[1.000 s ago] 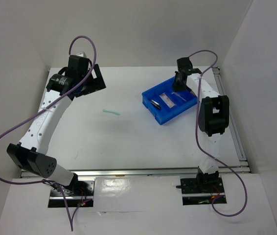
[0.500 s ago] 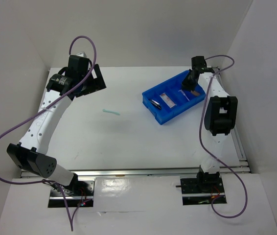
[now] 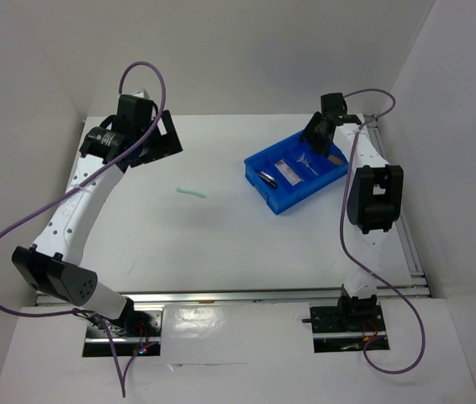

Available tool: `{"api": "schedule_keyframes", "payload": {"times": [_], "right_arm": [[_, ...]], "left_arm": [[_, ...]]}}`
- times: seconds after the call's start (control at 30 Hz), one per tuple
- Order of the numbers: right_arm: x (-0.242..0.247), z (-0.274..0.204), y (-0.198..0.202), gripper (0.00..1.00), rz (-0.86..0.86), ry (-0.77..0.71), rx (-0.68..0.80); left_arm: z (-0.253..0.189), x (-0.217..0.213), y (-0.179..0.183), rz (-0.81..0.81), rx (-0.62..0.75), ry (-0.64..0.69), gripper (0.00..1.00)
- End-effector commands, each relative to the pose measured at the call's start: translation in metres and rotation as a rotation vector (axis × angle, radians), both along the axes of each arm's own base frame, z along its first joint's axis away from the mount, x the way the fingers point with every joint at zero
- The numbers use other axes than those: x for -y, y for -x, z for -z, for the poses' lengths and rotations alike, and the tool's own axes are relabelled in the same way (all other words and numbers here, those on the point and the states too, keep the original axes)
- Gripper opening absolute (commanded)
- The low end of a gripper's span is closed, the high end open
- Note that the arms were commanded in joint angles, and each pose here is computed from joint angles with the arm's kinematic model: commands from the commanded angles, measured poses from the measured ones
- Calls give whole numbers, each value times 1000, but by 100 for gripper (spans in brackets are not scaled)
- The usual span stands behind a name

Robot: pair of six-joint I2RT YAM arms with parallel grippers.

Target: Organize the makeup

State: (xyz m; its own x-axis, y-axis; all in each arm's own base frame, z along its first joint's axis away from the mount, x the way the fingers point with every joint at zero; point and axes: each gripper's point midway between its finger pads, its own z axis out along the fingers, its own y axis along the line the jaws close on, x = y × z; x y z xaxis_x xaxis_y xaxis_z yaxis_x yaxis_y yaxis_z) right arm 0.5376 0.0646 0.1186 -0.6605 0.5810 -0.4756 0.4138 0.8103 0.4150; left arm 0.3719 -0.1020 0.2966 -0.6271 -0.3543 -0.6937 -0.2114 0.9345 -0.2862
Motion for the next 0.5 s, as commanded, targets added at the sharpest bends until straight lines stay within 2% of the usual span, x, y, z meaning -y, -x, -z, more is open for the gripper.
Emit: {"api": "schedule_keyframes", "payload": {"times": [0.0,0.1,0.2,0.27,0.3,0.47], "right_arm": [[-20,-88,-19,54,-57,111,242],[-48,-108,-19,42,-142,210,313],[-44,-94,-13,39,-144,257,231],[-36,-78,-11,42,-119,298,181],[-30,-65,-7,47,-107,322,148],[-11,-45,1,56,-87,302,92]], "left_arm": [[-7,1,-10,-13,33,19,100],[-7,-1,-10,-15,35,5,100],[-10,-1,-9,-15,36,5,100],[-14,-2,-7,-15,46,8,100],[-10,-2,-6,-15,37,6,100],[-6,-1,-5,-8,26,9,100]]}}
